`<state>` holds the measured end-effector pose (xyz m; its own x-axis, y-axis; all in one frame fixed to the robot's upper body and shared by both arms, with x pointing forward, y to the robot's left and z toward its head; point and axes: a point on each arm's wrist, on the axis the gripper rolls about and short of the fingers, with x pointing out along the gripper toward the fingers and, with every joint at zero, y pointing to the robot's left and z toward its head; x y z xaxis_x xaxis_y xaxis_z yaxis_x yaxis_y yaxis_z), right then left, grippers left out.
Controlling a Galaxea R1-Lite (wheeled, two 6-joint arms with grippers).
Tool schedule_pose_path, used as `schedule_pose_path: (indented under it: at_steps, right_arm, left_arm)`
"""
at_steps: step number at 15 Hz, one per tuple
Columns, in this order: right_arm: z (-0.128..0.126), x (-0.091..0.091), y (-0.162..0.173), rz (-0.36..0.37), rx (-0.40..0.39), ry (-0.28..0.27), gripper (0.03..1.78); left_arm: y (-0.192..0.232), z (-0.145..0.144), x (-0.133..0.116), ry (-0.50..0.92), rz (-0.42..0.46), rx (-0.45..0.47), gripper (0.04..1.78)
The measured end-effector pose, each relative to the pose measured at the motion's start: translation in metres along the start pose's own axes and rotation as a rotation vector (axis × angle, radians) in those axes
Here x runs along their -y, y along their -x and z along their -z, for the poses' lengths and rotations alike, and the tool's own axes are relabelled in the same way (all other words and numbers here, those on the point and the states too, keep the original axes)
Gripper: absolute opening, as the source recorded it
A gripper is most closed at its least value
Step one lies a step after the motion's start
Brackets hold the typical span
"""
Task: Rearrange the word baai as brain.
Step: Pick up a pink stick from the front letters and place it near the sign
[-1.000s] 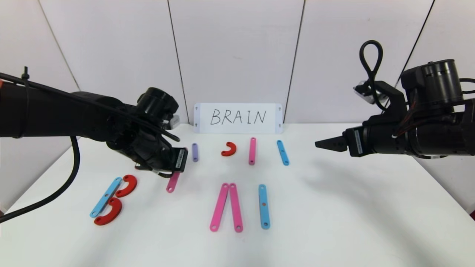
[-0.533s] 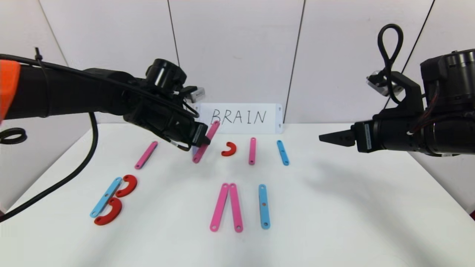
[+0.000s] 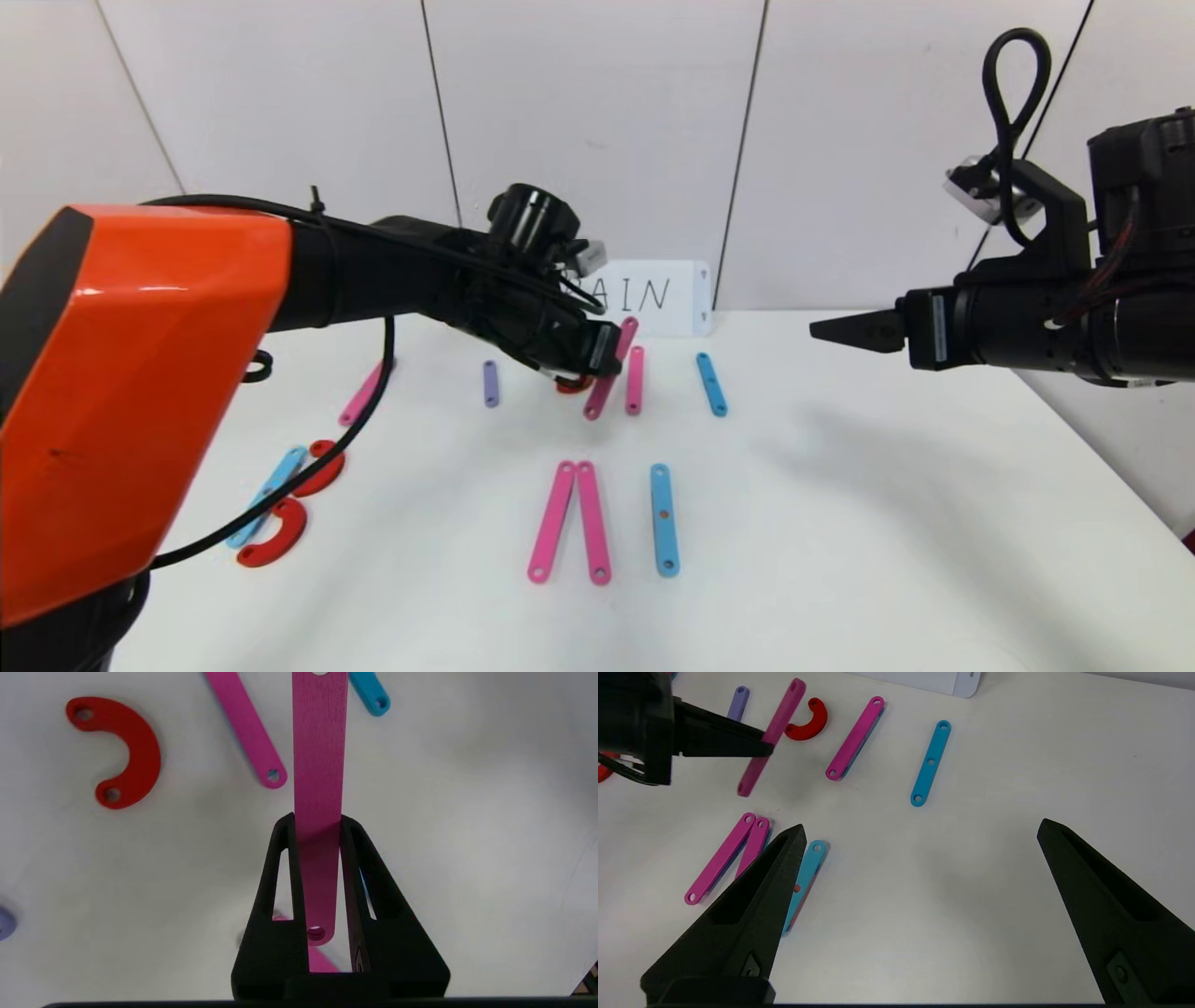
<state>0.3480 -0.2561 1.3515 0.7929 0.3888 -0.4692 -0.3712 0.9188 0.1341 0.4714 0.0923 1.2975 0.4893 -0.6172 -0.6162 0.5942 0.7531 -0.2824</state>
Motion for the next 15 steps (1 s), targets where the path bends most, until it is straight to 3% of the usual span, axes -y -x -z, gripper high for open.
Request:
schedule_pose_path:
  at_steps: [4, 7, 9, 15]
  right_arm:
    - [0.000, -0.001, 0.003, -0.001, 0.005, -0.004, 1.74]
    - [0.001, -0.002, 0.004, -0.003, 0.005, -0.003, 1.74]
    - [0.002, -0.001, 0.004, -0.002, 0.003, -0.004, 1.74]
    - [0.005, -0.002, 0.008, 0.034, 0.005, 0.001, 1.74]
  left_arm:
    - [-0.033, 0.002, 0.011, 0.029, 0.041, 0.073, 0.27]
    - [-0.055, 0.006, 0.016, 0.062, 0.007, 0.110, 0.27]
    - [-0.067, 0.012, 0.018, 0.067, -0.034, 0.106, 0.27]
    - [-0.086, 0.025, 0.022, 0.066, -0.033, 0.067, 0.27]
